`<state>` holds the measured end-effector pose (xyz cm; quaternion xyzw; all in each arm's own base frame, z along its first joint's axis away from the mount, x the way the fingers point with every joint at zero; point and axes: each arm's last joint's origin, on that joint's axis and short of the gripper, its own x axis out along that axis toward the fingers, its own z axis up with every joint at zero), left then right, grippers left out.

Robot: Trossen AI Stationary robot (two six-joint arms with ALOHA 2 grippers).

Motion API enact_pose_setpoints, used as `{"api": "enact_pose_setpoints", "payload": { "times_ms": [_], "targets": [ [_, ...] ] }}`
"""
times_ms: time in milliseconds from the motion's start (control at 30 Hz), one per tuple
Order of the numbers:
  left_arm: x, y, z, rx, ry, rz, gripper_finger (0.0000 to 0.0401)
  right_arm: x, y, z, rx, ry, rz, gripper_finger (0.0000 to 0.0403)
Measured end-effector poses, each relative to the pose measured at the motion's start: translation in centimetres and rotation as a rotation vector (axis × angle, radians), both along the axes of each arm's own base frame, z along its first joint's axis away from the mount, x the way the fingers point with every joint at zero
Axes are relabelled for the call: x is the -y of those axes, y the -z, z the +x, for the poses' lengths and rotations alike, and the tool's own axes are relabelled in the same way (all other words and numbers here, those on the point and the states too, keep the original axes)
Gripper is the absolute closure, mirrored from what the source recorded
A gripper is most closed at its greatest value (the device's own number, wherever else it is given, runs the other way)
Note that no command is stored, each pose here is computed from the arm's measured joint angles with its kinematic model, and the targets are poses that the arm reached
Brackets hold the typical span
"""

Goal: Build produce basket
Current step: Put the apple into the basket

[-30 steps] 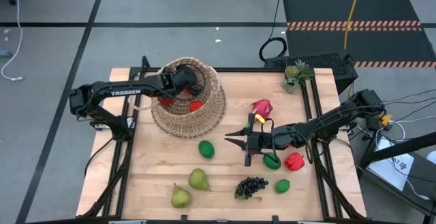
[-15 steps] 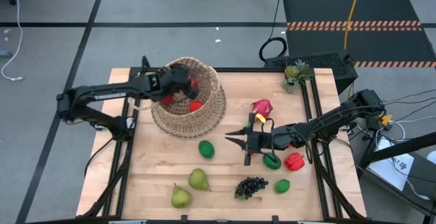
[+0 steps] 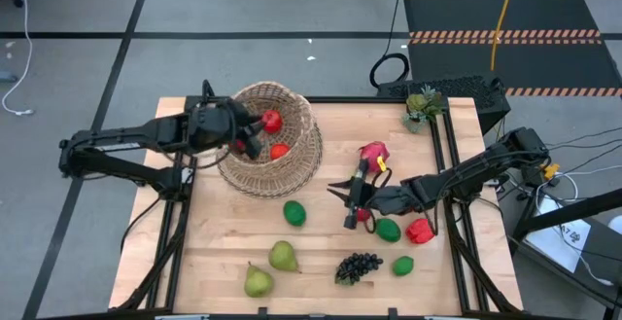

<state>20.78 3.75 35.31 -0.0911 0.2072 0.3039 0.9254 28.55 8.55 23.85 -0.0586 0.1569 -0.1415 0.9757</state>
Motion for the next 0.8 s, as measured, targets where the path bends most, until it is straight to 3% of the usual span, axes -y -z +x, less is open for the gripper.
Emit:
{"api": "enact_pose_setpoints", "payload": {
  "times_ms": [333,633,800],
  "targets": [
    [2.6,-0.6,-0.3,0.029,0.129,0.014,0.0293,-1.2,1.5,-3.0,-0.232,0.001,0.458,0.0359],
    [3.9,-0.6,-0.2,0.033,0.2,0.023,0.0293,-1.3,0.7,-7.7,-0.404,0.129,0.612,0.0359],
    [4.6,-0.4,0.0,0.02,0.23,0.018,0.0293,-1.2,1.2,-10.5,-0.605,0.232,0.68,0.0356]
  ]
}}
